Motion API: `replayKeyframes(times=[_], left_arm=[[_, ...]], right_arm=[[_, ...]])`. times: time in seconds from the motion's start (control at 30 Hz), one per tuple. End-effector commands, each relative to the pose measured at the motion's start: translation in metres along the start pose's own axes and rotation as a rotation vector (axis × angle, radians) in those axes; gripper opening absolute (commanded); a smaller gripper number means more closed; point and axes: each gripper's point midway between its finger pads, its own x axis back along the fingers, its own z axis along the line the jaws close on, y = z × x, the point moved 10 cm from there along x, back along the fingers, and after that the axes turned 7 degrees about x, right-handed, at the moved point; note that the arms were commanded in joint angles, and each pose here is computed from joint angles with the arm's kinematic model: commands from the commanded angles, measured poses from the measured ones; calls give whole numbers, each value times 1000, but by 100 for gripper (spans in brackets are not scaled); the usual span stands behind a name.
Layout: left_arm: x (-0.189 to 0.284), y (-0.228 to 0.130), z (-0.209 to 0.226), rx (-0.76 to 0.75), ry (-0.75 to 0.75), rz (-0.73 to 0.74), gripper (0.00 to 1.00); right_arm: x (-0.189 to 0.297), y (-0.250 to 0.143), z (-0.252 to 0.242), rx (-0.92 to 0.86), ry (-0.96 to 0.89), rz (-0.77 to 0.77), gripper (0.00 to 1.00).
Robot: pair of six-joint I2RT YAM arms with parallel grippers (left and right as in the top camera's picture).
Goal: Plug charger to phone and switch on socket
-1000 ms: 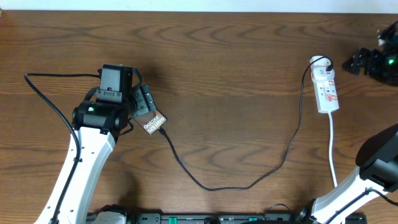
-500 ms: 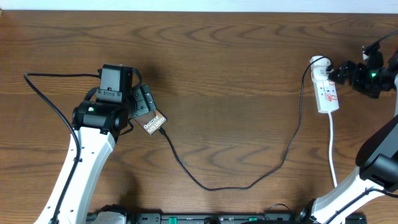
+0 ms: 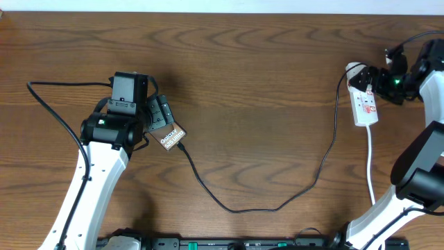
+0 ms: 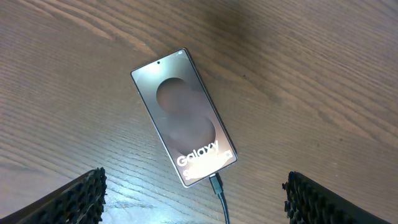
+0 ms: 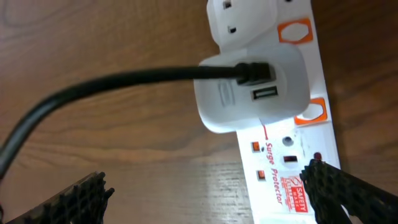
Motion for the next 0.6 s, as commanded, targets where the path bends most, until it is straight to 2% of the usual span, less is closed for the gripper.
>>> replayKeyframes(times=[0.0,0.37,0.57], left_arm=[[3,2,-1,-1,11,-17,90],[3,2,-1,-1,11,-17,90],[3,2,-1,-1,11,-17,89]], right_arm=[[1,0,-1,-45,-15,-6,99],[-3,4,-5,-60,-25,-25,99],[-22,-1,-11,-89,36,9,99]])
